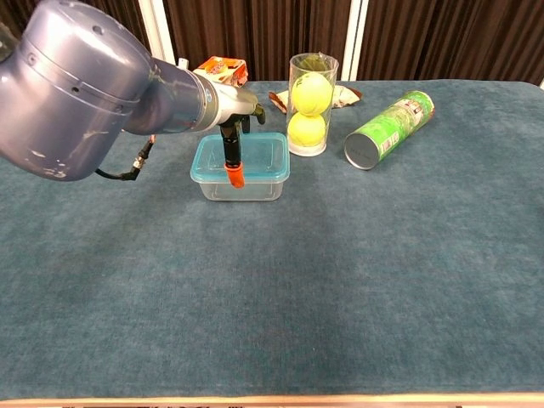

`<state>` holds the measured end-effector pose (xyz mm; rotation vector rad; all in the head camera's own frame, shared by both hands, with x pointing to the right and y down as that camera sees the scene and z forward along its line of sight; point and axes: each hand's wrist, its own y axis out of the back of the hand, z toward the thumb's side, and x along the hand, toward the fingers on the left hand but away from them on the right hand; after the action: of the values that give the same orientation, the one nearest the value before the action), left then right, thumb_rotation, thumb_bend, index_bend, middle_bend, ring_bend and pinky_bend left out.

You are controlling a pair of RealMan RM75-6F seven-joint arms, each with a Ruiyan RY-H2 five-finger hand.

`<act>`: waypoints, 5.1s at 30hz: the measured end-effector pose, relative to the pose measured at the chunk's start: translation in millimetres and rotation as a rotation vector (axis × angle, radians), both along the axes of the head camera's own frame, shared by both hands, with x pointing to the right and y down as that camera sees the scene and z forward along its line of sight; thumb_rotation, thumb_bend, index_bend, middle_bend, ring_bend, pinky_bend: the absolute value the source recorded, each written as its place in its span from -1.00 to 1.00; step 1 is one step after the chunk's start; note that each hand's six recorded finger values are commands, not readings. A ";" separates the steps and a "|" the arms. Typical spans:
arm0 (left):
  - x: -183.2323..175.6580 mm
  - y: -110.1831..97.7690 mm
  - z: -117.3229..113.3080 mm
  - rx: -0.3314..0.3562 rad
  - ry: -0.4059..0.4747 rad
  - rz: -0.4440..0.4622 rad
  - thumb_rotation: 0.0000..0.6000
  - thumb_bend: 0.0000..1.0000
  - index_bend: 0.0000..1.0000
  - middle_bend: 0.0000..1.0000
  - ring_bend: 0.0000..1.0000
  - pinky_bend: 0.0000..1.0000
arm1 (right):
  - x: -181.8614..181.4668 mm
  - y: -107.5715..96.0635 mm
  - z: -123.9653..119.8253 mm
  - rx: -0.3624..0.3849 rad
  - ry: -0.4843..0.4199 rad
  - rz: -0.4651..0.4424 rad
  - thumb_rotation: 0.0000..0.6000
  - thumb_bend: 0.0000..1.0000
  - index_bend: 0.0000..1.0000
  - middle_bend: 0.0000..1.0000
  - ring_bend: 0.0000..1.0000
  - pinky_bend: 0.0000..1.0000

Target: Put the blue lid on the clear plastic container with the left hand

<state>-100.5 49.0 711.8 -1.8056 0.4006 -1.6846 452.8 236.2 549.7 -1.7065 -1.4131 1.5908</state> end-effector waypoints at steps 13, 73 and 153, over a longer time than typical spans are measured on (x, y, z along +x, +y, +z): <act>-2.9 1.0 3.9 -0.001 -0.006 -0.002 1.00 -0.77 -0.87 -0.45 -1.00 -1.00 | 0.1 0.2 0.2 -0.002 -0.002 0.005 1.00 -0.42 -0.80 -1.00 -1.00 -1.00; -21.4 -34.1 -24.0 0.149 0.175 0.030 1.00 -0.27 -0.07 -0.18 -0.89 -1.00 | 2.6 1.0 0.7 0.001 0.004 0.033 1.00 -0.42 -0.80 -1.00 -1.00 -1.00; 35.1 -46.2 21.9 0.120 0.118 -0.002 1.00 0.06 0.24 0.14 -0.73 -1.00 | 4.2 3.0 1.1 -0.018 -0.009 0.055 1.00 -0.42 -0.80 -1.00 -1.00 -1.00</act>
<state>-65.4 2.8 733.7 -1.8211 0.5422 -1.5265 457.0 239.2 550.9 -1.7005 -1.4668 1.6315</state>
